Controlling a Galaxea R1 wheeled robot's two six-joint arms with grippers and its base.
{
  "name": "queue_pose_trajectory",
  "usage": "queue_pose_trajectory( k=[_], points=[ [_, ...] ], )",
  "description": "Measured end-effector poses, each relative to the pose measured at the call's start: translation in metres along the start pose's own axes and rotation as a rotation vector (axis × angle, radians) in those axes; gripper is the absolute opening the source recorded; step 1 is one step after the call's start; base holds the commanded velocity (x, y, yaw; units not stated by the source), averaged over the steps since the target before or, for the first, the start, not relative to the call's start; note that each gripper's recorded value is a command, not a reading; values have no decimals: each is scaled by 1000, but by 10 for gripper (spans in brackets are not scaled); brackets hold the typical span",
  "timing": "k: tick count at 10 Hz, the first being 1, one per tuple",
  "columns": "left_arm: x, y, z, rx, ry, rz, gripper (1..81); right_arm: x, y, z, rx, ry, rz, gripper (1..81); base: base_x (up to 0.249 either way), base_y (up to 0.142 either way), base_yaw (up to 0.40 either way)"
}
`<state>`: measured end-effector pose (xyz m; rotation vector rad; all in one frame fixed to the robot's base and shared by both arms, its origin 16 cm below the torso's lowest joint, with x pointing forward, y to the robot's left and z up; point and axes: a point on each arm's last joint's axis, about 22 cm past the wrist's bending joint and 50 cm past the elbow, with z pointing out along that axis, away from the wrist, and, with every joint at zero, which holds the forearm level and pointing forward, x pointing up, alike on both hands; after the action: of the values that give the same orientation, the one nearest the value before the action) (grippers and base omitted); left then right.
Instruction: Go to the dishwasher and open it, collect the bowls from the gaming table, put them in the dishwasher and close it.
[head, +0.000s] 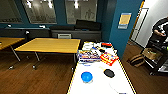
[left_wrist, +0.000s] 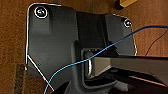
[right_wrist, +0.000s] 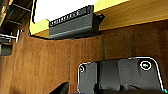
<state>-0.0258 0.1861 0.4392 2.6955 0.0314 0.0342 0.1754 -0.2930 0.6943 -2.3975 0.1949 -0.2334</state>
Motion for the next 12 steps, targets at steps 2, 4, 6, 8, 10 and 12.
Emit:
queue_pose_trajectory(
  k=[2, 4, 6, 8, 10, 12],
  points=[
    [-29, -1, 0, 2, -67, -33, 811, 31, 14, 6, -34, -41, 57, 811, 0, 0, 0],
    [-32, -1, 1, 2, -78, -40, 811, 82, 15, 7, -51, -29, 61, 811, 0, 0, 0],
    [-30, -1, 1, 1, -74, -42, 811, 102, 33, -1, -104, -55, 106, 811, 0, 0, 0],
    [-31, 1, 2, 0, -77, -44, 811, 119, 57, -11, -159, -40, 139, 811, 0, 0, 0],
    [-31, 3, 2, -3, -77, -44, 811, 123, 65, -3, -176, -54, 183, 811, 0, 0, 0],
    [-30, 1, 2, 0, -74, -43, 811, 166, 68, -4, -198, -12, 230, 811, 0, 0, 0]
  ],
)
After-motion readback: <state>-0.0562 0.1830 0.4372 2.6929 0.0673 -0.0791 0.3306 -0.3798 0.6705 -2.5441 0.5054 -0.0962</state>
